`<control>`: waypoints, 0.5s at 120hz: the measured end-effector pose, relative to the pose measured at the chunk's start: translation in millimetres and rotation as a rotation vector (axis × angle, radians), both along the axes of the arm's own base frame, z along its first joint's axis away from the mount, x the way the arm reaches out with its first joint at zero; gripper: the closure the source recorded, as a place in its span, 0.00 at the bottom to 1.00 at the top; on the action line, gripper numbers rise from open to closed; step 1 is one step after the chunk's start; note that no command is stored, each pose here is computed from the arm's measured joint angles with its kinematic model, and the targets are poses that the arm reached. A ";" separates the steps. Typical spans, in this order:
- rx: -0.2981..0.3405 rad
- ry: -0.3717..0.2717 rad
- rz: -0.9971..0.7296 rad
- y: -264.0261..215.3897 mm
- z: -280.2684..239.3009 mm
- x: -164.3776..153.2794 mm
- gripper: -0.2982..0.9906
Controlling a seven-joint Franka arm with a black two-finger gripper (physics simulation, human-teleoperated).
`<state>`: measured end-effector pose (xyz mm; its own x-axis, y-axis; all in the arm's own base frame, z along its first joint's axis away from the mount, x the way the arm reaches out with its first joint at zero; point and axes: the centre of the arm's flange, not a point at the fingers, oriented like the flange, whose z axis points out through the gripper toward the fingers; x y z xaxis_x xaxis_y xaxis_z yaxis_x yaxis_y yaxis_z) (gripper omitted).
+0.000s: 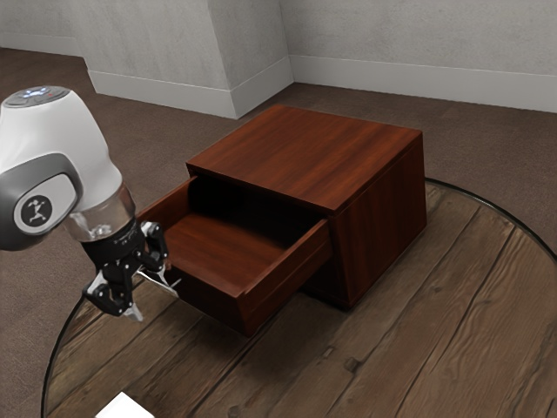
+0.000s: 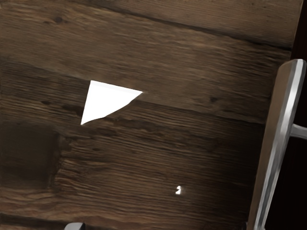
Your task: Pull the drawer handle with one arm to open the drawer
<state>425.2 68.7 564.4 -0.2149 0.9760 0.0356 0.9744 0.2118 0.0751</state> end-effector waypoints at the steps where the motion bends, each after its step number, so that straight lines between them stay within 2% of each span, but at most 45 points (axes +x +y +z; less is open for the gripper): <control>1: 0.000 0.000 0.000 0.1 0.0 0.0 0.50; 60: -0.001 0.009 -0.006 0.9 1.0 0.4 0.41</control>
<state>425.6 69.6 565.4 -0.2086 0.9773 0.0367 0.9763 0.2059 0.0664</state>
